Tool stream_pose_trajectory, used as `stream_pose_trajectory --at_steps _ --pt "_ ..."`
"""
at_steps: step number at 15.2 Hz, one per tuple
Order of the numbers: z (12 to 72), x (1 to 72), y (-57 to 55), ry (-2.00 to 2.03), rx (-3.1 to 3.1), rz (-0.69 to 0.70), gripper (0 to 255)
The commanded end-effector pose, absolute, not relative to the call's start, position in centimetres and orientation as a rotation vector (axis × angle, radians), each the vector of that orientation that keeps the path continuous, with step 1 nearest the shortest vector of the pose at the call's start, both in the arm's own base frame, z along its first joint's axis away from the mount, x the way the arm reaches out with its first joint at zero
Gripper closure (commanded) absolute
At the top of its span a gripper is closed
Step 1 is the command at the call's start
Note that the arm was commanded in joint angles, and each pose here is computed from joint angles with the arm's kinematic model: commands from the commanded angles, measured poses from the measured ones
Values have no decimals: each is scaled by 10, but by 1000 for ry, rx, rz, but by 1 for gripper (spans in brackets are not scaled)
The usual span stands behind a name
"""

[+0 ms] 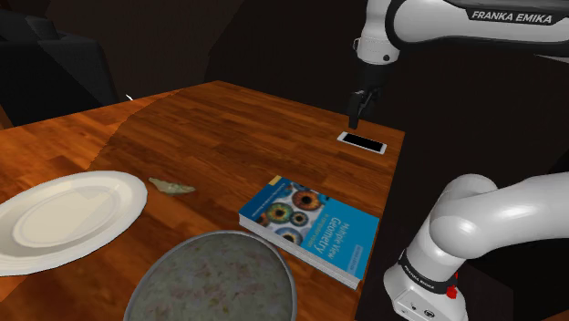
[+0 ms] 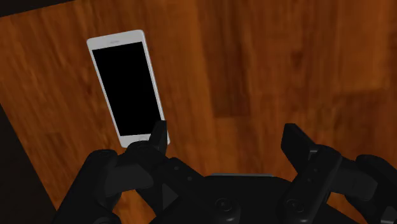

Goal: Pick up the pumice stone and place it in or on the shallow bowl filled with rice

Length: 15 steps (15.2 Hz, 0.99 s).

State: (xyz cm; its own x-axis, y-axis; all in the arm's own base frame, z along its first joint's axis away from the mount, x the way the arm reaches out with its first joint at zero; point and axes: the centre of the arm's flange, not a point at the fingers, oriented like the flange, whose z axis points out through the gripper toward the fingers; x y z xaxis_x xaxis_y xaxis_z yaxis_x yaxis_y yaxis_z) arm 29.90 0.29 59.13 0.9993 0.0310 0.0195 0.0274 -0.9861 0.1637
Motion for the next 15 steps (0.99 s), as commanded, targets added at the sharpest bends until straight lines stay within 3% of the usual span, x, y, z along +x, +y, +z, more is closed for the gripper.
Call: stream_pose_trajectory --at_steps 1,15 --pt "591 299 3 44 2977 33 0" --pt "551 359 150 37 3127 26 0"
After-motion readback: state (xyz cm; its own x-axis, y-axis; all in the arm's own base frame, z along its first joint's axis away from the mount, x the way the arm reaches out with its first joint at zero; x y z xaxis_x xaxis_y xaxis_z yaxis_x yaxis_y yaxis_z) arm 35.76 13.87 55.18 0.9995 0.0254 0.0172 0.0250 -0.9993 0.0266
